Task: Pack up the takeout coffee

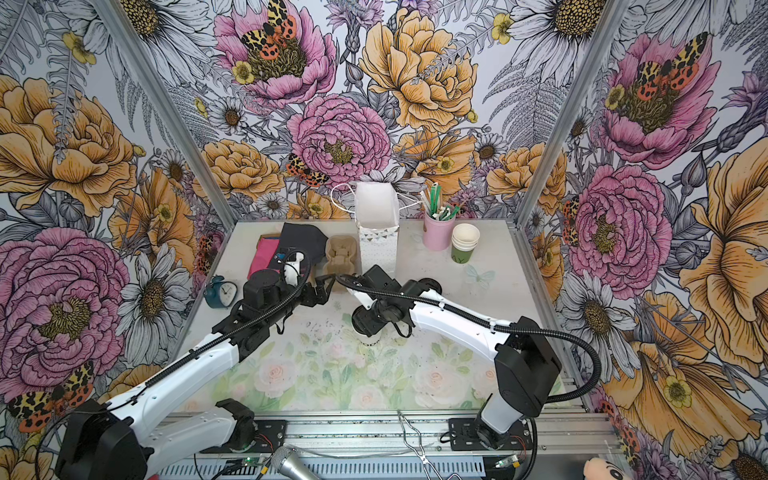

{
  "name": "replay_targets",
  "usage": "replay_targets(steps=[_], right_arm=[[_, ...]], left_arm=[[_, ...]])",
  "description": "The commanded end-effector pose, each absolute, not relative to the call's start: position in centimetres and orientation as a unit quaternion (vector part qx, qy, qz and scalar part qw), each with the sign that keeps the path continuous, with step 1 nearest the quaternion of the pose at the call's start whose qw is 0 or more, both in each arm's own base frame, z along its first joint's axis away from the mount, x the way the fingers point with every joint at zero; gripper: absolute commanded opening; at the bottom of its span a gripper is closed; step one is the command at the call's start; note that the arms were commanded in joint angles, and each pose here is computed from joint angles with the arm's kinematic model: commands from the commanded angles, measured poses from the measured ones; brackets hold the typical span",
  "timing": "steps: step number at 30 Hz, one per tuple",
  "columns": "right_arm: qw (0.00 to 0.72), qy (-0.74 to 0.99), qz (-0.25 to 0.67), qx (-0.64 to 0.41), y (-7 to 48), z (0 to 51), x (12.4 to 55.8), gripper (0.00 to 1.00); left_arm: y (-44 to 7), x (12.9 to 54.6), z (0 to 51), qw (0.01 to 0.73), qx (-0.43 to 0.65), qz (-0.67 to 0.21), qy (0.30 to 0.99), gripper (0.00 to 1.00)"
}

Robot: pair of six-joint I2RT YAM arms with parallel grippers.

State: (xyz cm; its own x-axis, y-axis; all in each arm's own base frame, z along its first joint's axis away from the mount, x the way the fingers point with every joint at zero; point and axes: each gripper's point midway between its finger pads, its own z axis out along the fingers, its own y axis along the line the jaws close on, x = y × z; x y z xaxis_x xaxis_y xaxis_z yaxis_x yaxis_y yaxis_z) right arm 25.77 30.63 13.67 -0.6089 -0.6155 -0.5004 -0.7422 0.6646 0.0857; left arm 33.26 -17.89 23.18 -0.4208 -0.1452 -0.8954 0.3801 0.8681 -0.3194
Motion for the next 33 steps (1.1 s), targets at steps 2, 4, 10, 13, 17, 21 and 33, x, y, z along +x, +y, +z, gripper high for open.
replay_targets(steps=[2, 4, 10, 13, 17, 21, 33], right_arm=[[0.229, 0.88, 0.142, -0.391, 31.4, 14.1, 26.0, 0.66], [0.226, 0.879, 0.14, -0.395, 31.4, 13.9, 25.9, 0.67], [0.226, 0.88, 0.133, -0.396, 31.2, 13.6, 25.9, 0.67], [0.219, 0.882, 0.129, -0.397, 31.1, 13.1, 25.8, 0.67], [0.212, 0.885, 0.121, -0.397, 30.8, 12.4, 25.7, 0.68], [0.203, 0.889, 0.109, -0.396, 30.2, 11.6, 25.5, 0.68], [0.168, 0.899, 0.069, -0.398, 28.5, 8.9, 24.4, 0.68]], left_arm=[[-18.0, 33.2, 22.7, 0.53, 0.073, -0.251, 0.807, 0.96], [-18.1, 33.2, 22.7, 0.529, 0.073, -0.251, 0.807, 0.96], [-18.0, 33.2, 22.7, 0.53, 0.072, -0.251, 0.807, 0.96], [-18.0, 33.2, 22.6, 0.529, 0.072, -0.251, 0.807, 0.96], [-18.0, 33.2, 22.5, 0.529, 0.071, -0.25, 0.808, 0.96], [-17.9, 33.1, 22.4, 0.528, 0.071, -0.249, 0.809, 0.96], [-17.9, 33.2, 22.2, 0.527, 0.069, -0.25, 0.81, 0.96]])
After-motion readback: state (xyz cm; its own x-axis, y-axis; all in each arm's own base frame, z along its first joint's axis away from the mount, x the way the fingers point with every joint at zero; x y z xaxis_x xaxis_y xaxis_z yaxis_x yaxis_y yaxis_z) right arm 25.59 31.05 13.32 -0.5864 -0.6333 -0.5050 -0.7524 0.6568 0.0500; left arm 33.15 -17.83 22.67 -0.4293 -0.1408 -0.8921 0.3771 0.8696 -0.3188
